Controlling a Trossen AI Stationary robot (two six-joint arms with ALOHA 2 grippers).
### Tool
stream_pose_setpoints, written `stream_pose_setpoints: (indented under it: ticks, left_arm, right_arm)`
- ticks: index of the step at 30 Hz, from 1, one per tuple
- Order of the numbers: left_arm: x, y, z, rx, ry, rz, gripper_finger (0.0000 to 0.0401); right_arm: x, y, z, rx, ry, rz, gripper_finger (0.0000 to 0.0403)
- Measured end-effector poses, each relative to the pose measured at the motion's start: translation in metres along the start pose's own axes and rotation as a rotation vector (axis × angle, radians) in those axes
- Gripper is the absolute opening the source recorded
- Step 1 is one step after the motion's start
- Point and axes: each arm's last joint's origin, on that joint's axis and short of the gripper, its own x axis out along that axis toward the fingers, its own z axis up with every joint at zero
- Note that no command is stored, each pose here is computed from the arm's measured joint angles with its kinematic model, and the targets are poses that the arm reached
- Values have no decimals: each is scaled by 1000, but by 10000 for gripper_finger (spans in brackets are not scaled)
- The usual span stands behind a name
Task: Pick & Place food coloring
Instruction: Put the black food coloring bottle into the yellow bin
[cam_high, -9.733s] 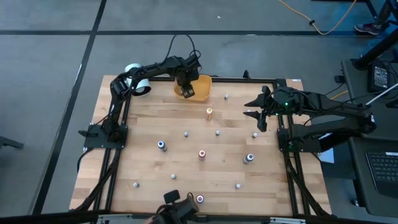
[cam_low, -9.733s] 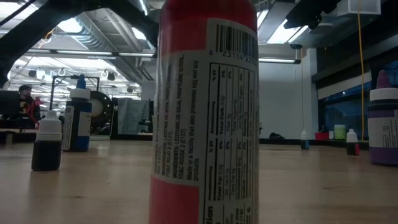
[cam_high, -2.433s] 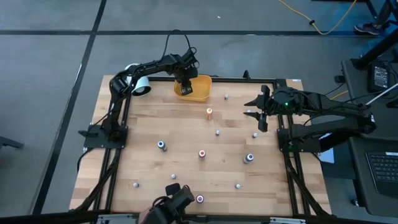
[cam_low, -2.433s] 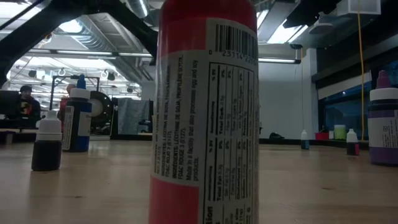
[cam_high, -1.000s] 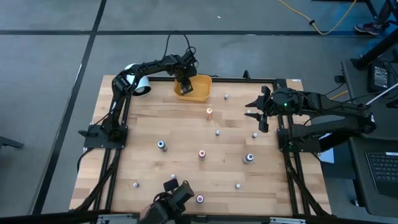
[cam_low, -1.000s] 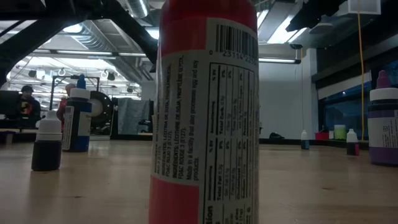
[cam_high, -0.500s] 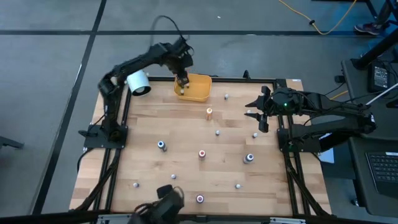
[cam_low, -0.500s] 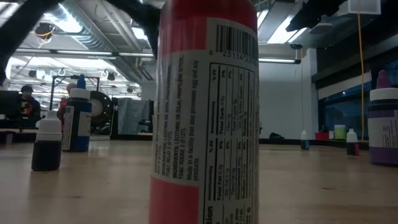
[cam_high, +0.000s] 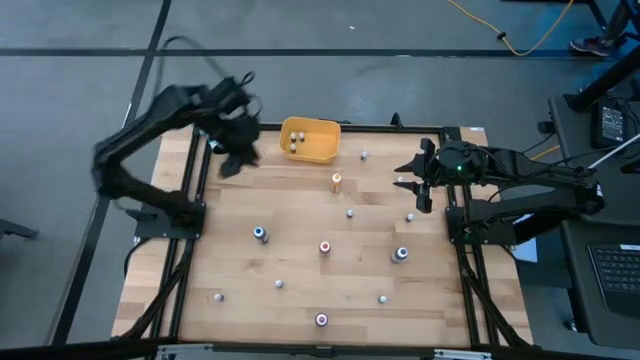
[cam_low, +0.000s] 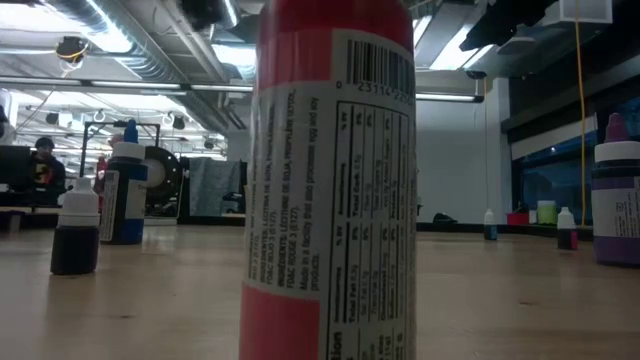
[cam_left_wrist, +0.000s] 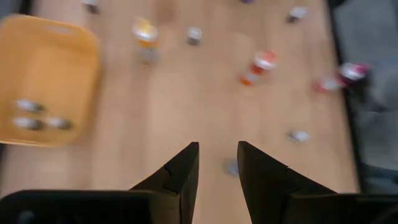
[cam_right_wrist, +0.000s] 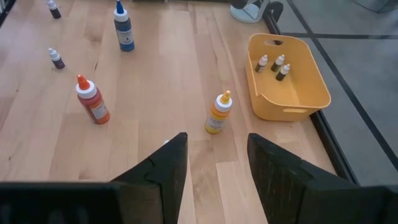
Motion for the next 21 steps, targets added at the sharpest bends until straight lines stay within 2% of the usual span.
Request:
stream_pose_setpoints:
  ticks: [7, 11, 17, 19, 21]
  left_arm:
    - [-10, -56, -68, -66, -24, -144, 105]
    - [-12, -76, -95, -101, -10, -169, 100]
    - [-10, -95, -108, -210, 62, -183, 90]
    - [-6, -103, -106, -201, 93, -183, 88]
    - [2, -113, -100, -142, 111, -197, 86]
  right_arm:
    - [0, 0, 0, -2, 0, 0, 169]
    - [0, 0, 0, -2, 0, 0, 169]
    - [0, 0, 0, -3, 0, 0, 169]
    - [0, 0, 0, -3, 0, 0, 169]
    - [0, 0, 0, -3, 0, 0, 169]
